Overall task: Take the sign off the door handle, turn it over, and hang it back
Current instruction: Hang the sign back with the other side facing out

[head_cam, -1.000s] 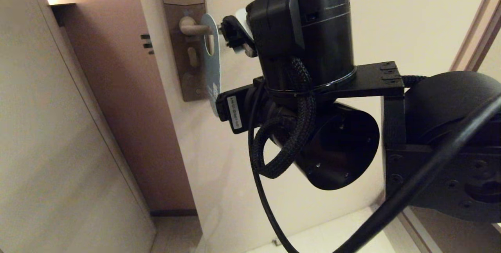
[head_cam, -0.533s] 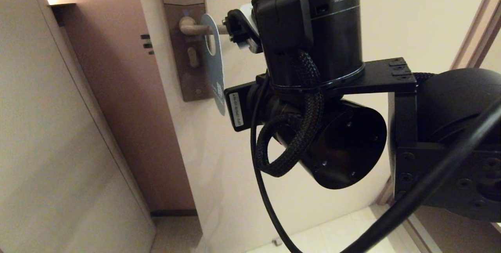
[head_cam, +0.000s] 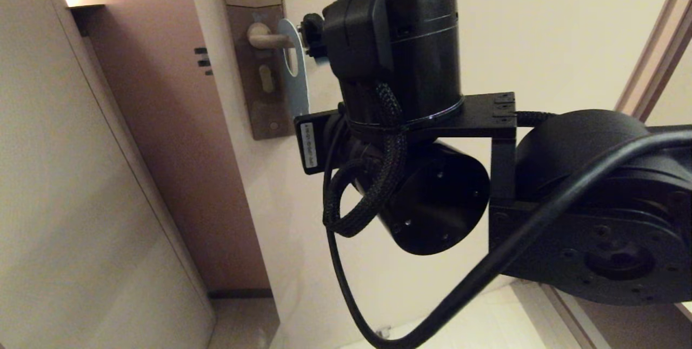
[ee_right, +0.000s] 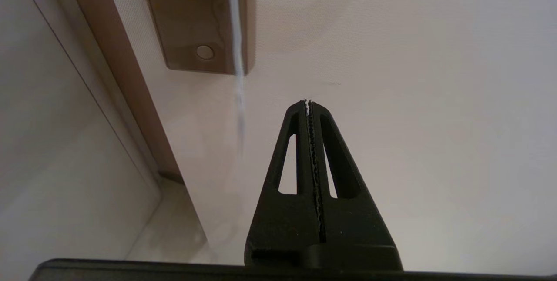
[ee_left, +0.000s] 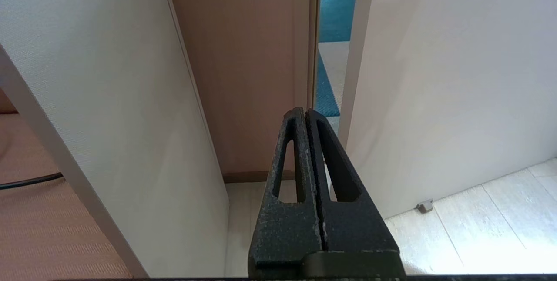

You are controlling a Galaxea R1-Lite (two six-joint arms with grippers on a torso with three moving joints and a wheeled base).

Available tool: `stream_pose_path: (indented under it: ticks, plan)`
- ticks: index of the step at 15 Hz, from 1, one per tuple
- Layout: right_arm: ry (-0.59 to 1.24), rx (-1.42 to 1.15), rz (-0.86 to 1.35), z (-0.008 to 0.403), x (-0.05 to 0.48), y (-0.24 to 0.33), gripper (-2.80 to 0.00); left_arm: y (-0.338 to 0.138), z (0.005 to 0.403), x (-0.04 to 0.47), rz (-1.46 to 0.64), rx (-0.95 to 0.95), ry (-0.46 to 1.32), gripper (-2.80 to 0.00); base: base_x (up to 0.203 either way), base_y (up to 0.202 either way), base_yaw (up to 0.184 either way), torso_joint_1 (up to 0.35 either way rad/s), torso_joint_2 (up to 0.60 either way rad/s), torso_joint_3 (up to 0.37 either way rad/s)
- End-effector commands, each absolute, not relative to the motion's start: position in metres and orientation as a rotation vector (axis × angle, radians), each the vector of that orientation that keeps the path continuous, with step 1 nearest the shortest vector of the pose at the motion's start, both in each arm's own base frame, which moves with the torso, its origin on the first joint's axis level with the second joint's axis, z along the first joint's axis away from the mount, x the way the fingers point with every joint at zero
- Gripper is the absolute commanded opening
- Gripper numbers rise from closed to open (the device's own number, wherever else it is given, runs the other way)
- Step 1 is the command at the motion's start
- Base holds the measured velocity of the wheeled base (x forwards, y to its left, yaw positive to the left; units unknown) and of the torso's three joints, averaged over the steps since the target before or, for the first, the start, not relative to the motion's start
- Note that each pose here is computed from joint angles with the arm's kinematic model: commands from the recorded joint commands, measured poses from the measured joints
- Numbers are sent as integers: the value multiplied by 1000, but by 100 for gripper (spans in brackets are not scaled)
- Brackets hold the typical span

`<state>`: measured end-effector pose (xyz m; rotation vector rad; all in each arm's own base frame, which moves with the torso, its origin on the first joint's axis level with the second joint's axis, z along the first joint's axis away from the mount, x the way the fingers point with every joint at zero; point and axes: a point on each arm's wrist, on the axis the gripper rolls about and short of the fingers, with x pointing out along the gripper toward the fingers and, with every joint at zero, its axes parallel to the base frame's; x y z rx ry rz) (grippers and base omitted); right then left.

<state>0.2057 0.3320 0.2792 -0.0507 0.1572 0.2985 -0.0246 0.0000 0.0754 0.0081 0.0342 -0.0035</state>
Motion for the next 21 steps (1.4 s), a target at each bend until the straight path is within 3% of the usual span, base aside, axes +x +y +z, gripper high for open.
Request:
stream_pose_path:
  ticks: [1,7,21]
  plan:
    - [170,-68,289,266,212,343,-280,0,75,-24,-3,8,36,-280,0,0,0,0,0,0]
    - [155,-46,246,257,240,360,-280,0,75,-24,-3,8,37,-280,0,0,0,0,0,0]
    - [53,46,283,276,242,374,-280,0,76,-25,-3,8,35,-280,0,0,0,0,0,0]
